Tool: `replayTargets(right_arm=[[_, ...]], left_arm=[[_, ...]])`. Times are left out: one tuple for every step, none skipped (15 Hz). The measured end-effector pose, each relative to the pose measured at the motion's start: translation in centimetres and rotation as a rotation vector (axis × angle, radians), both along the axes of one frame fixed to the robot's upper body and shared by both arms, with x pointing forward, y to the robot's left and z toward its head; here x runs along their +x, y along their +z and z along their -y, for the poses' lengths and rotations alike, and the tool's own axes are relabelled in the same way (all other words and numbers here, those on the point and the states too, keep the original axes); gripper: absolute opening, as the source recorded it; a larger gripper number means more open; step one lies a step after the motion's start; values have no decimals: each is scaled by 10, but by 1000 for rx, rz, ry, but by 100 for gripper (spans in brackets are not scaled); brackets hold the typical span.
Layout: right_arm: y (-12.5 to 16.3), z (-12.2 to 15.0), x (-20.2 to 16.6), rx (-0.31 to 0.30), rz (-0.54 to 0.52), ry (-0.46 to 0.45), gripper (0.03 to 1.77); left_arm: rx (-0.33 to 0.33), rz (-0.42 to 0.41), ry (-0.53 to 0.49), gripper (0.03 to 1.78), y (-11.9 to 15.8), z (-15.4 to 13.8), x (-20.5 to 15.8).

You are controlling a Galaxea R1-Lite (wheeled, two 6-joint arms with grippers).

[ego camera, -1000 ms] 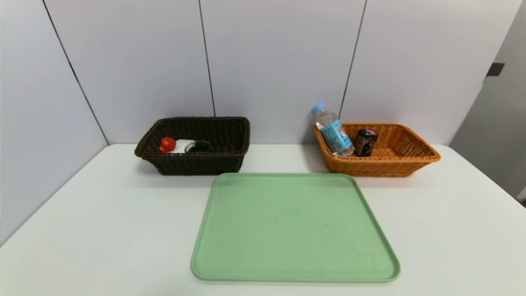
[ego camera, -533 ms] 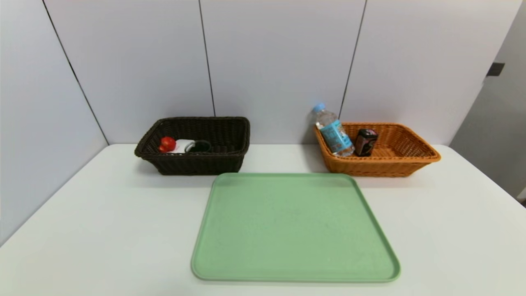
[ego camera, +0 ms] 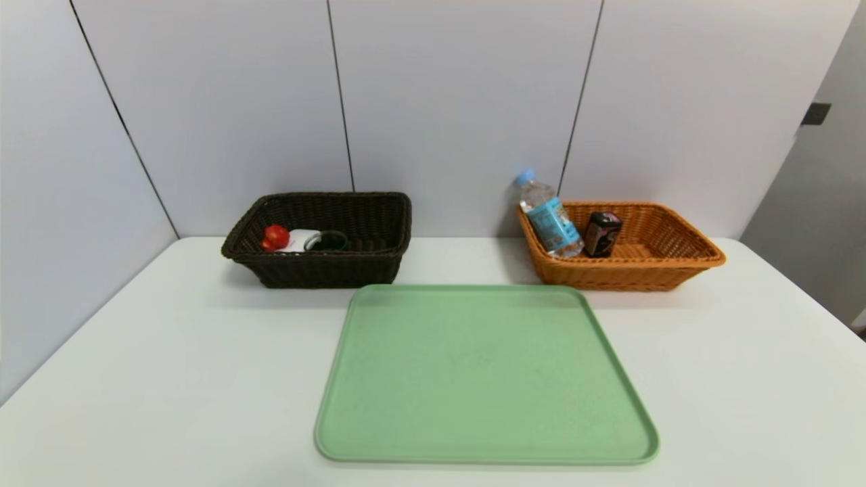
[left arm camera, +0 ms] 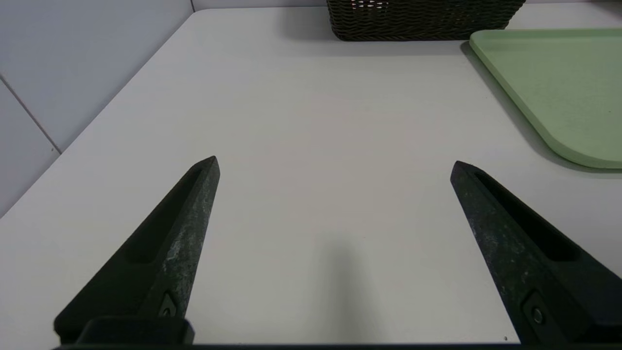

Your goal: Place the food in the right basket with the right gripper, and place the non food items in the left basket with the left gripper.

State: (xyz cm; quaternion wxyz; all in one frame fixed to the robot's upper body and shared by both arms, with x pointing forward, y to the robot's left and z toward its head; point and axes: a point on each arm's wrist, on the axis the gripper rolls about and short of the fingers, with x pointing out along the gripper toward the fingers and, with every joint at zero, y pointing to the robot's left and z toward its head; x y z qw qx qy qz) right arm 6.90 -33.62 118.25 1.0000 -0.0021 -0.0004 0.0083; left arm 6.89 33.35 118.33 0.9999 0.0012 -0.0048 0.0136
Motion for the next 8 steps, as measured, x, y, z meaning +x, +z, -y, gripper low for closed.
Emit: replayTargets(right_arm=[[0, 0, 0, 2, 0, -1, 171], [0, 0, 0, 2, 1, -2, 171], [0, 0, 0, 2, 1, -9, 171], [0, 0, 0, 2, 2, -14, 171], [0, 0, 0, 1, 2, -14, 171], [0, 0, 0, 2, 0, -14, 171], [0, 0, 0, 7, 1, -15, 171], [0, 0, 0, 8, 0, -16, 171]], left_arm=[[-1, 2, 0, 169, 0, 0, 0], [-1, 5, -1, 169, 0, 0, 0], [-1, 6, 0, 169, 1, 0, 0], [-1, 6, -2, 169, 1, 0, 0], [-1, 6, -2, 169, 1, 0, 0], [-1, 6, -1, 169, 1, 0, 0], [-1, 6, -1, 169, 1, 0, 0], [-1, 6, -1, 169, 1, 0, 0]])
